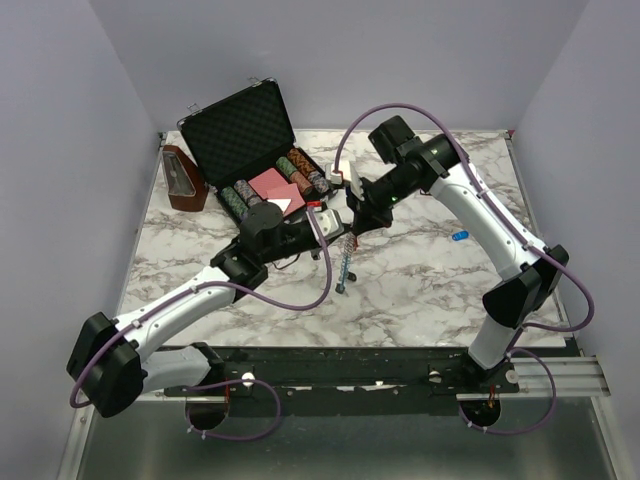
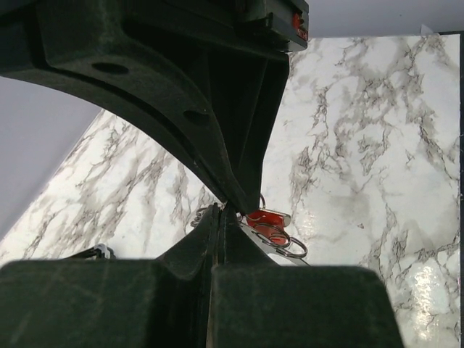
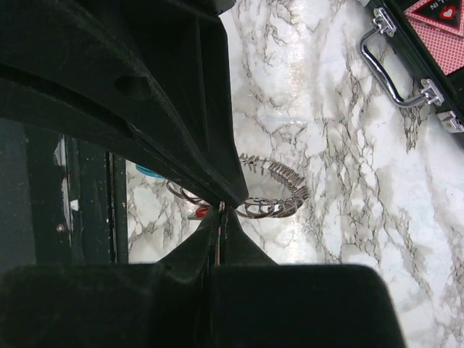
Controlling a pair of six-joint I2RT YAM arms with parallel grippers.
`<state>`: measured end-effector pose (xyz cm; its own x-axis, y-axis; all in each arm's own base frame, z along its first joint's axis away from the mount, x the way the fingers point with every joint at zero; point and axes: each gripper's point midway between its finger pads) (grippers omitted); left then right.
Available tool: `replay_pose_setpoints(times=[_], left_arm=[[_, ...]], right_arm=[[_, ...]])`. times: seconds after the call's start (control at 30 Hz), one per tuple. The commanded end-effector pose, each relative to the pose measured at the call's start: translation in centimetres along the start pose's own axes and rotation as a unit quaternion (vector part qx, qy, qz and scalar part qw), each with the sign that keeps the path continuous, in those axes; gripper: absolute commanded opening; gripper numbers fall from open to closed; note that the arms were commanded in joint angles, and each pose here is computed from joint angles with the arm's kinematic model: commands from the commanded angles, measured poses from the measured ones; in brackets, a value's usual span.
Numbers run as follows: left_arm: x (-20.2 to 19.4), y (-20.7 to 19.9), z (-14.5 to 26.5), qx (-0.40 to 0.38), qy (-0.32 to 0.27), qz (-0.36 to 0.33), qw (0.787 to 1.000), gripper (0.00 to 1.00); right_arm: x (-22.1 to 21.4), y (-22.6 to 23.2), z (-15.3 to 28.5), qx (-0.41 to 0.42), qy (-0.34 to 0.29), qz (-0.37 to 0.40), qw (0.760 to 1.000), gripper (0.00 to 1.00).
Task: Put the keys on the keyring
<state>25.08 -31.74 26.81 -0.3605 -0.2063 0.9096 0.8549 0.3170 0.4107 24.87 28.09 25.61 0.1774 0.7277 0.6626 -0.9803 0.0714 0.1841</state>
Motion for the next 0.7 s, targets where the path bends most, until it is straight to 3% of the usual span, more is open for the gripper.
replay_pose_setpoints(times=[0.0,0.1,0.23,0.33,0.47,0.67], left_arm=[[-0.5,0.4,-0.2,0.003,0.026,0.005,1.000,0.00],[-0.3,1.0,0.2,0.034,0.016,0.014,0.999,0.00],[1.0,1.6,1.4,0.075,-0.029,0.045,0.996,0.00],[1.9,1.7,2.2,0.091,-0.077,0.080,0.990,0.00],[3.7,1.6,3.6,0.115,-0.172,0.157,0.966,0.00],[6.6,2.6,5.7,0.146,-0.304,0.209,0.918,0.00]], right_arm=[[-0.2,2.2,0.4,0.039,0.002,-0.020,0.999,0.01],[0.1,2.5,0.5,0.043,-0.003,-0.022,0.999,0.06],[0.8,2.8,1.1,0.047,-0.025,-0.027,0.998,0.33],[2.2,2.3,3.0,0.049,-0.073,-0.040,0.995,0.45],[3.7,1.6,5.8,0.064,-0.141,-0.060,0.986,0.46],[4.3,2.0,5.0,0.120,-0.199,-0.080,0.969,0.46]])
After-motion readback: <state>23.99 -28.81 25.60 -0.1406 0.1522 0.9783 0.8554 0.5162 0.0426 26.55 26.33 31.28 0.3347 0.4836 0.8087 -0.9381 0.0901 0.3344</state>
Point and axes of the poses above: each gripper's point midway between its finger pads, its own z axis back along the fingers, its own y axis along the line the jaws close on, x = y × z, and after that the axes turned 9 degrees about -z, right-handed
